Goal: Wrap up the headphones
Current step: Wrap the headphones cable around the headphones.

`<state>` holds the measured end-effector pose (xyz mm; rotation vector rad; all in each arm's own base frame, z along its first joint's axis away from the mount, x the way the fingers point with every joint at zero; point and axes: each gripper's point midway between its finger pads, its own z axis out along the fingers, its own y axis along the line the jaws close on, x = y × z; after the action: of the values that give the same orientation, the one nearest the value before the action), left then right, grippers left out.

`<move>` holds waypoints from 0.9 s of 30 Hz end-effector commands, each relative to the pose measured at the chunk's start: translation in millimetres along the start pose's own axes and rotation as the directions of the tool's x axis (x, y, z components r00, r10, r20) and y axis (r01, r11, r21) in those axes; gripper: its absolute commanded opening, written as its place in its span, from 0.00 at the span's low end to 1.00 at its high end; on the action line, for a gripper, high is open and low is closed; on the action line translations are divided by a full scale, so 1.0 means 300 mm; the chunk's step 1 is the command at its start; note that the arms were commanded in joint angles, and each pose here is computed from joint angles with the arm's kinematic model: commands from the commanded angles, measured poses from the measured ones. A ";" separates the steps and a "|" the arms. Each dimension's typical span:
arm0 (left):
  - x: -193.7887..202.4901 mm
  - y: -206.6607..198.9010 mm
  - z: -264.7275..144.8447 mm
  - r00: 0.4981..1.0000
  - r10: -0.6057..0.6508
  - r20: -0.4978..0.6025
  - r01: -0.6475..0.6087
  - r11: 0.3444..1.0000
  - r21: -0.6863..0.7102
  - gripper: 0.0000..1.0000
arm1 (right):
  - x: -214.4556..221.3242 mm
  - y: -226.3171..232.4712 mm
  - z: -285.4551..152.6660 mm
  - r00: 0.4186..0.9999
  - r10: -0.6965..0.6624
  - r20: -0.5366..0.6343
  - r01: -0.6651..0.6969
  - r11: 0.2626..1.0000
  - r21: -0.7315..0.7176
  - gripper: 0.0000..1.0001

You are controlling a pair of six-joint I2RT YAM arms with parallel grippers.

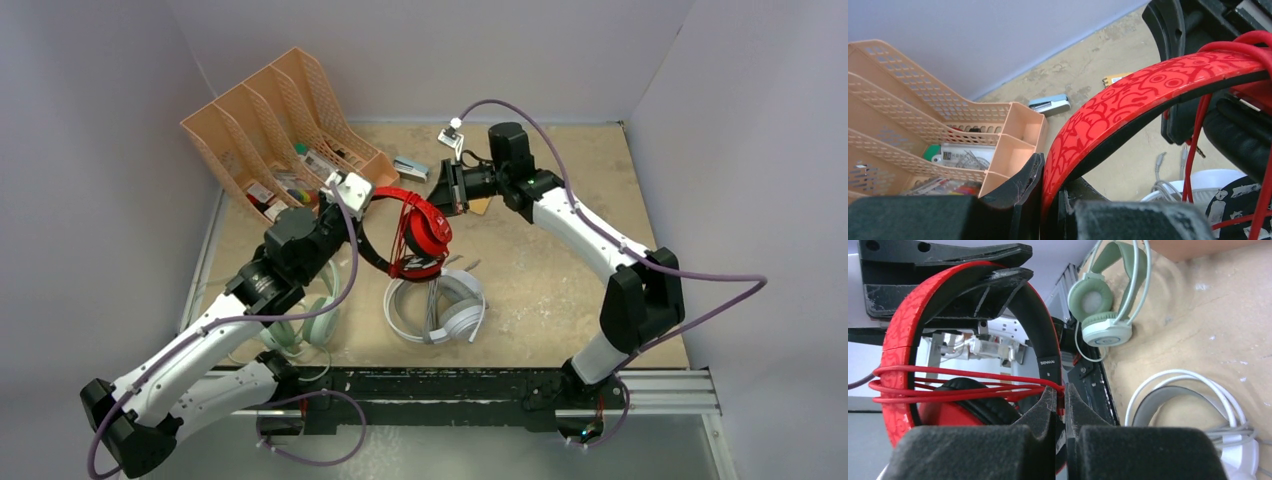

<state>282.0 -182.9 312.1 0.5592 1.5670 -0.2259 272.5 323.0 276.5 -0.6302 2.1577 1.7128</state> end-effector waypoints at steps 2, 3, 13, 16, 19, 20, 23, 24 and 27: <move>-0.371 0.046 -0.023 0.939 -0.034 0.342 0.040 0.999 -0.010 0.00 | -0.079 0.133 -0.022 0.993 0.005 0.122 0.014 0.987 -0.161 0.00; -0.379 0.043 -0.019 0.935 -0.031 0.352 0.035 0.999 -0.006 0.00 | -0.083 0.139 -0.021 0.991 0.025 0.131 -0.001 0.983 -0.182 0.00; -0.511 -0.018 0.002 0.870 -0.037 0.491 -0.008 0.996 0.089 0.00 | -0.103 0.188 -0.030 0.977 0.086 0.195 -0.025 0.955 -0.296 0.00; -0.529 -0.044 0.010 0.866 -0.040 0.499 -0.027 0.992 0.127 0.00 | -0.111 0.185 -0.026 0.975 0.081 0.208 -0.017 0.957 -0.289 0.00; -0.530 -0.064 0.011 0.864 -0.042 0.501 -0.042 0.987 0.155 0.00 | -0.105 0.178 -0.022 0.976 0.084 0.201 -0.024 0.958 -0.285 0.00; -0.528 -0.066 0.011 0.865 -0.045 0.500 -0.041 0.986 0.159 0.00 | -0.099 0.170 -0.019 0.977 0.084 0.195 -0.027 0.960 -0.278 0.00; -0.525 -0.072 0.008 0.866 -0.047 0.497 -0.043 0.985 0.169 0.00 | -0.080 0.130 -0.010 0.981 0.066 0.180 -0.023 0.973 -0.231 0.00; -0.523 -0.075 0.007 0.868 -0.049 0.494 -0.043 0.984 0.175 0.00 | -0.073 0.112 -0.006 0.983 0.063 0.175 -0.026 0.978 -0.209 0.00; -0.511 -0.080 0.005 0.876 -0.052 0.479 -0.042 0.982 0.184 0.00 | -0.067 0.090 -0.006 0.983 0.056 0.173 -0.027 0.985 -0.170 0.00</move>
<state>294.7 -235.8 361.5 0.6854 1.3364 -0.3640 272.2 331.0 317.5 -0.4446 1.9006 2.0013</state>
